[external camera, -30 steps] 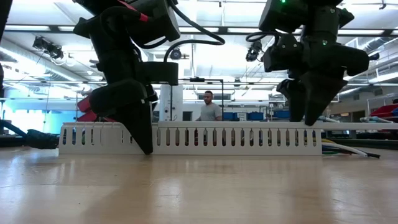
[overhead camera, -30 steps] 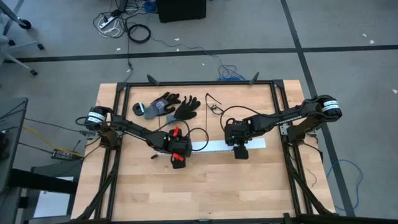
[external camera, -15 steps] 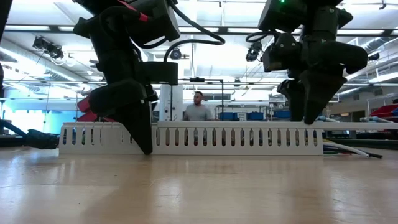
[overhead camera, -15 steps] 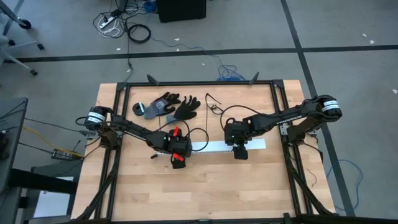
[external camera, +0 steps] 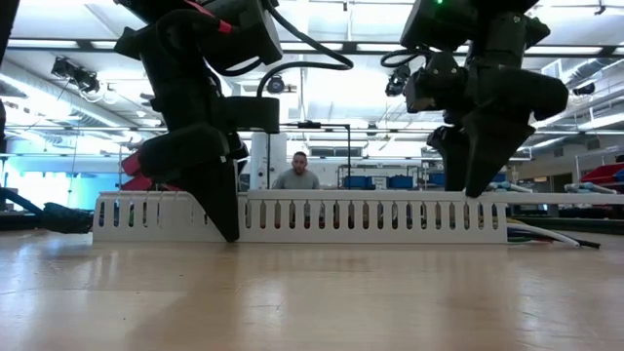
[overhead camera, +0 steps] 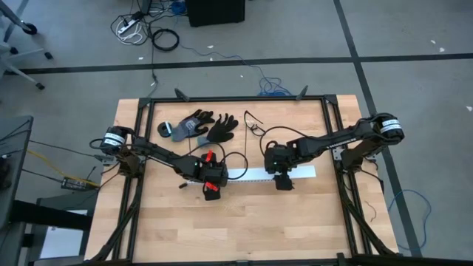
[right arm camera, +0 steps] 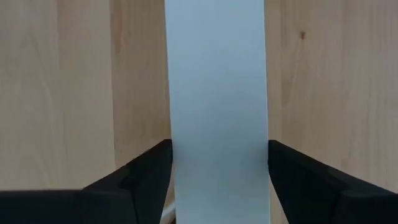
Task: Ziptie cables
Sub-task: Close the white cable duct
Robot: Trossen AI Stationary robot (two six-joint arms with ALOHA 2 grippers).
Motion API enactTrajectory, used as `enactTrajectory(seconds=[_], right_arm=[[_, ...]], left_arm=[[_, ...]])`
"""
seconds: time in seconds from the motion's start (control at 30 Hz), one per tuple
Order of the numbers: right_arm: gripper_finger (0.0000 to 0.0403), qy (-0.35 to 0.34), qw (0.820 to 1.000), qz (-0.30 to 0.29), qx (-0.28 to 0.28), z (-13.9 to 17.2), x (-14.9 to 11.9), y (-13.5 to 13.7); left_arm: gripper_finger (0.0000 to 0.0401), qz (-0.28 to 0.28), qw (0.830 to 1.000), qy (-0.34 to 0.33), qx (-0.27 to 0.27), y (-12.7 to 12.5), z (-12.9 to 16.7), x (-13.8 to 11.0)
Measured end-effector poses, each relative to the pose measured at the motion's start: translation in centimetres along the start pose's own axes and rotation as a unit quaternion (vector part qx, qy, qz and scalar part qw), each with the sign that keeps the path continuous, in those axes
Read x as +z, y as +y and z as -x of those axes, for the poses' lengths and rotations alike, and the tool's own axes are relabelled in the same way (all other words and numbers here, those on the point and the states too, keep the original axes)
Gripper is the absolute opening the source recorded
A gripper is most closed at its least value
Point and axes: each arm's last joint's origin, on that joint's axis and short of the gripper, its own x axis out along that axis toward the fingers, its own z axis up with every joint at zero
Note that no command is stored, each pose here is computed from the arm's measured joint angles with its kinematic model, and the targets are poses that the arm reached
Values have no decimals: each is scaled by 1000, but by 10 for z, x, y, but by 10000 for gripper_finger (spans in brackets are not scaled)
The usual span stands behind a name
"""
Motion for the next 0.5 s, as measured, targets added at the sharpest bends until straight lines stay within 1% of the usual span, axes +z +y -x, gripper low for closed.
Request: enactTrajectory(seconds=[0.1, 0.27, 0.37, 0.5], right_arm=[[247, 15, 1000, 8, -3, -12, 1, 4], [264, 49, 998, 14, -25, -29, -1, 6], [265, 36, 999, 14, -22, -27, 5, 7], [249, 50, 999, 11, -13, -29, 2, 6]], left_arm=[[253, 4, 1000, 3, -2, 1, 0, 0], [253, 7, 1000, -2, -4, 2, 0, 1], [253, 8, 1000, 1, -6, 2, 0, 1], [253, 10, 1000, -1, -11, 3, 0, 2]])
